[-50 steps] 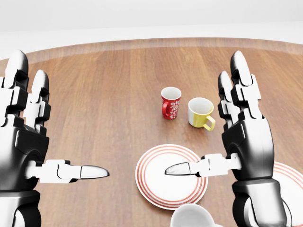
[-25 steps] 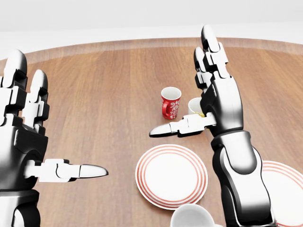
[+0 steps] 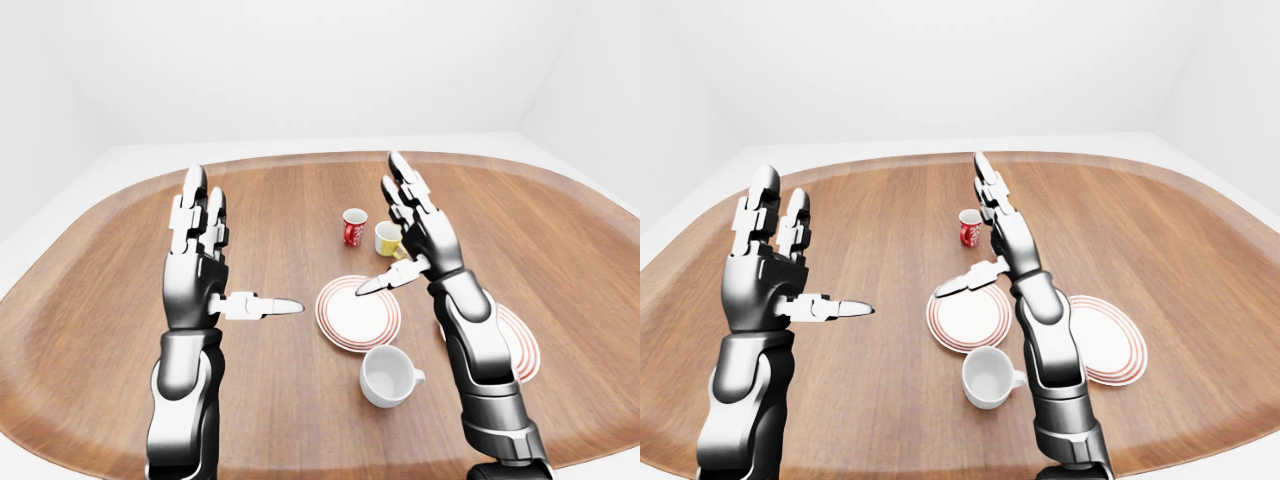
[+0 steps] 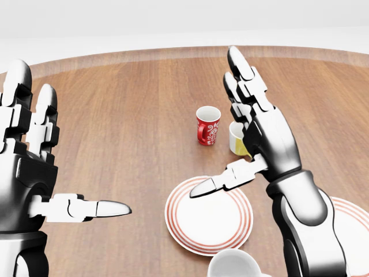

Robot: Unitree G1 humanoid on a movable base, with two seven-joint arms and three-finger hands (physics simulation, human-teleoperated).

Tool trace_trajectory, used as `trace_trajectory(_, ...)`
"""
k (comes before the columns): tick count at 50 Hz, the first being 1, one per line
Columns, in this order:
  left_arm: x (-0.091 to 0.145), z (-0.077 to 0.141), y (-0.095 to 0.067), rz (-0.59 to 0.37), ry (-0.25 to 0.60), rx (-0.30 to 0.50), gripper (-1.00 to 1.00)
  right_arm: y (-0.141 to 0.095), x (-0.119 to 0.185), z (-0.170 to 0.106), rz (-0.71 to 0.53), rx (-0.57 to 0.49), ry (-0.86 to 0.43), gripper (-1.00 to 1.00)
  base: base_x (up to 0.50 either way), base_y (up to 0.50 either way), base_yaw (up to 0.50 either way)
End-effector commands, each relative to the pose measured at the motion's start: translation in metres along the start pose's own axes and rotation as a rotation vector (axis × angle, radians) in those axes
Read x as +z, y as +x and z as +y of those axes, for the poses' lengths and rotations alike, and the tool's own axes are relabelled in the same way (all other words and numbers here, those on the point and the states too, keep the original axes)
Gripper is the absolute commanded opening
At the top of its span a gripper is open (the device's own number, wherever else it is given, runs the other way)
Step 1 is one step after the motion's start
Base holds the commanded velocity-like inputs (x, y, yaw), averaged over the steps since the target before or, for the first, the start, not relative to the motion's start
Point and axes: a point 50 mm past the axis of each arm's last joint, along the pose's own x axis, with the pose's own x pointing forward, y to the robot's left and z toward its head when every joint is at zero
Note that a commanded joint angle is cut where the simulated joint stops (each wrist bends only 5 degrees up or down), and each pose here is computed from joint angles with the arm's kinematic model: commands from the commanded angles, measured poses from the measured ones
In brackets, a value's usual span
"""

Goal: Put the white mug on the left plate.

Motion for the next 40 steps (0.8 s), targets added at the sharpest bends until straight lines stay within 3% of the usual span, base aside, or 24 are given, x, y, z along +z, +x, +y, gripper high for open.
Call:
trace_trajectory(1,0.001,0.001,0.000,-0.004,0.001,0.002,1.00,-0.024,0.000,0.011,0.053,0.128,-0.194,1.00,0.00,0.00,0.00)
trace_trajectory(6,0.001,0.000,0.000,-0.007,0.001,0.000,1.00,-0.034,0.016,0.019,0.014,0.211,-0.270,1.00,0.00,0.00,0.00)
trace_trajectory(14,0.003,0.001,0.001,-0.014,0.002,0.003,1.00,-0.040,0.013,0.027,0.061,0.294,-0.358,1.00,0.00,0.00,0.00)
trace_trajectory(40,0.003,0.001,0.001,-0.016,0.002,0.004,1.00,-0.062,0.015,0.041,0.123,0.388,-0.440,1.00,0.00,0.00,0.00)
